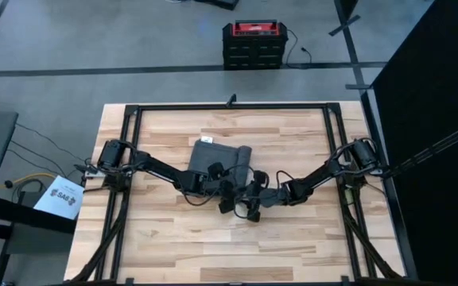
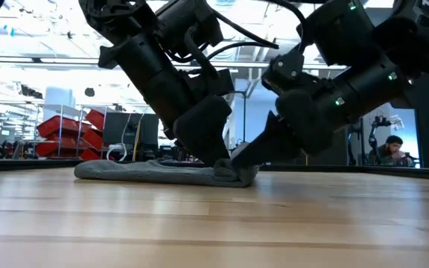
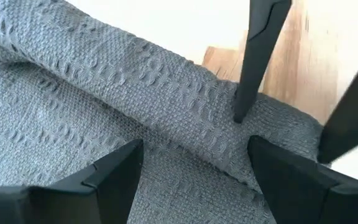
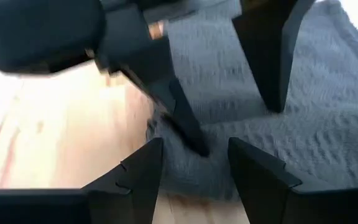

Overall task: Roll towel
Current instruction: Roll the gray towel

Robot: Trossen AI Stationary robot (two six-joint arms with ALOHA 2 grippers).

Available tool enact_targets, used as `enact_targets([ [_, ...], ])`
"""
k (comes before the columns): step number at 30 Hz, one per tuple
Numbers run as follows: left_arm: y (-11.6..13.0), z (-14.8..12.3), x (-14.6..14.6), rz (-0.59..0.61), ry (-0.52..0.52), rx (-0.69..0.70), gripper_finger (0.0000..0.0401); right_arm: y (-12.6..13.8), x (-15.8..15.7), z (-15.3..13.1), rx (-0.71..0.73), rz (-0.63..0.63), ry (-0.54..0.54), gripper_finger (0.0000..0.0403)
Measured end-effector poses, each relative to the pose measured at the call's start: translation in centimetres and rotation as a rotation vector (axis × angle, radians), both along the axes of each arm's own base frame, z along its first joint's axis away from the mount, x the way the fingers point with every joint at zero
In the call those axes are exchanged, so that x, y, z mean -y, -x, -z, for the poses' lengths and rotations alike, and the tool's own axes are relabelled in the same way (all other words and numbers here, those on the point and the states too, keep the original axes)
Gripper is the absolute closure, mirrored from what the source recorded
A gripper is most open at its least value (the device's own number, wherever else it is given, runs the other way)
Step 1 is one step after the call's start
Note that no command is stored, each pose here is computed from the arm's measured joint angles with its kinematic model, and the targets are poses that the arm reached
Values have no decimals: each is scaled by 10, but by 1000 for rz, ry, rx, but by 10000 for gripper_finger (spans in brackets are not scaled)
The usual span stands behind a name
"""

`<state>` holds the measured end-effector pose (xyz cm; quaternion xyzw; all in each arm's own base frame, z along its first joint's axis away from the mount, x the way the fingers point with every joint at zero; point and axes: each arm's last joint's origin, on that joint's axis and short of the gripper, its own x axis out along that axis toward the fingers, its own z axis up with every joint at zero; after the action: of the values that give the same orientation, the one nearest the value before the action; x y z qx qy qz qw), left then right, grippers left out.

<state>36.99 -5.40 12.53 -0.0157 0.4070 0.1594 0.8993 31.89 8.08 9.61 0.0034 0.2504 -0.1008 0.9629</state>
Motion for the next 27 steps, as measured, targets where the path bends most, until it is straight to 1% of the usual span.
enact_targets([
  [5,0,0,0,1,1,-2,122,-2,-6,-7,18,-32,26,224],
  [10,0,0,0,3,4,-3,122,-1,4,-3,-34,-6,42,223],
  [27,4,6,0,-15,24,9,122,-4,14,-6,-44,-28,91,223],
])
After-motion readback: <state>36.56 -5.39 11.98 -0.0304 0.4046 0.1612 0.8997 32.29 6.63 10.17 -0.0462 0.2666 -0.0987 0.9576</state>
